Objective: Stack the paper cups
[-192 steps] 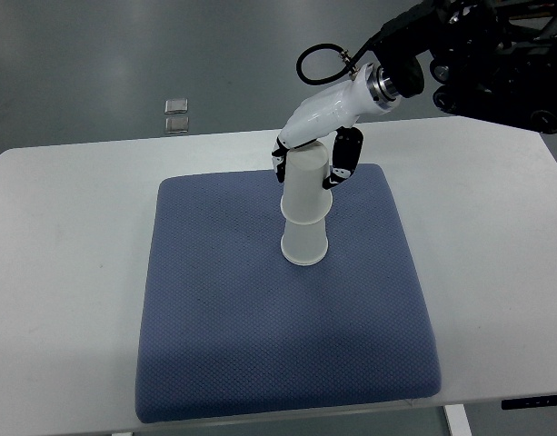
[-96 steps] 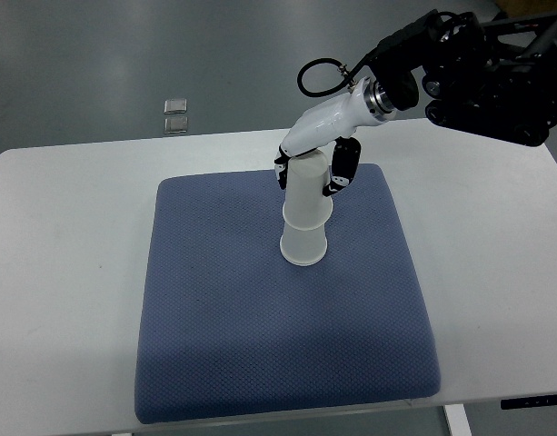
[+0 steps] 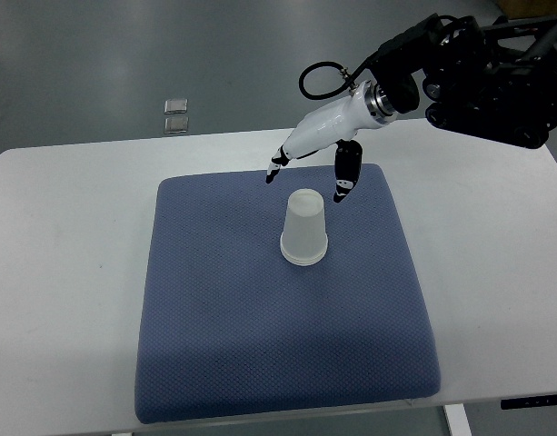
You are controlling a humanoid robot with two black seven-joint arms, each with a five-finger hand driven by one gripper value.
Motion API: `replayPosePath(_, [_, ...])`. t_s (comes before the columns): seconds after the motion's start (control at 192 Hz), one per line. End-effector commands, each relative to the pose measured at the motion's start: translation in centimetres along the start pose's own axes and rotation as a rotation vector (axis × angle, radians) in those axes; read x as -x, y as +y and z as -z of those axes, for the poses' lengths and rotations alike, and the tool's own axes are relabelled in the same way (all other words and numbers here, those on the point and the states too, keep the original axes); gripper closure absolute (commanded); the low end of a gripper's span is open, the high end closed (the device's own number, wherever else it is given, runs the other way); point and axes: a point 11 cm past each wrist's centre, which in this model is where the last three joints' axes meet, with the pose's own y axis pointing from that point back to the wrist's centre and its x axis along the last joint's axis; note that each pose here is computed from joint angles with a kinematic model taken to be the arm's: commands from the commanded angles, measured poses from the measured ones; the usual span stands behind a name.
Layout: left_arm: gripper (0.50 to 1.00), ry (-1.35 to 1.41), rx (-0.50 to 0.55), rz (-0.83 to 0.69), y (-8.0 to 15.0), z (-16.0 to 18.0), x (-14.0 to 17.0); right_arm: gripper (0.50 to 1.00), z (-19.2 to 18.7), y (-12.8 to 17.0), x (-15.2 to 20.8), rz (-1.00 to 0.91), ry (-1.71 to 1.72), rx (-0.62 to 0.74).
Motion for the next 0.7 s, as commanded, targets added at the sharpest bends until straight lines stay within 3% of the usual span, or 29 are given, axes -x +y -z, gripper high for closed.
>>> replayPosePath(0.0, [0.500,0.001,0.001,0.000,0.0,0.0,0.0,0.599,-0.1,0.2,0.0,-0.001,-0.002,0.003])
replayPosePath(0.193, [0.500,0.000,0.001,-0.001,0.0,0.0,0.0,0.599,-1.2,1.0,-0.1,-0.027,-0.013,0.031])
replayPosePath(0.323, [0.500,0.000,0.001,-0.001,0.0,0.0,0.0,0.599,-4.7,3.1,0.6,-0.099,-0.139,0.100])
replayPosePath(0.474, [0.500,0.000,0.001,0.000,0.0,0.0,0.0,0.599,-7.3,4.4,0.1,-0.309,-0.420,0.080])
replayPosePath(0.693, [0.500,0.000,0.001,0.000,0.0,0.0,0.0,0.599,-11.4,4.4,3.0,-0.633,-0.833,0.027])
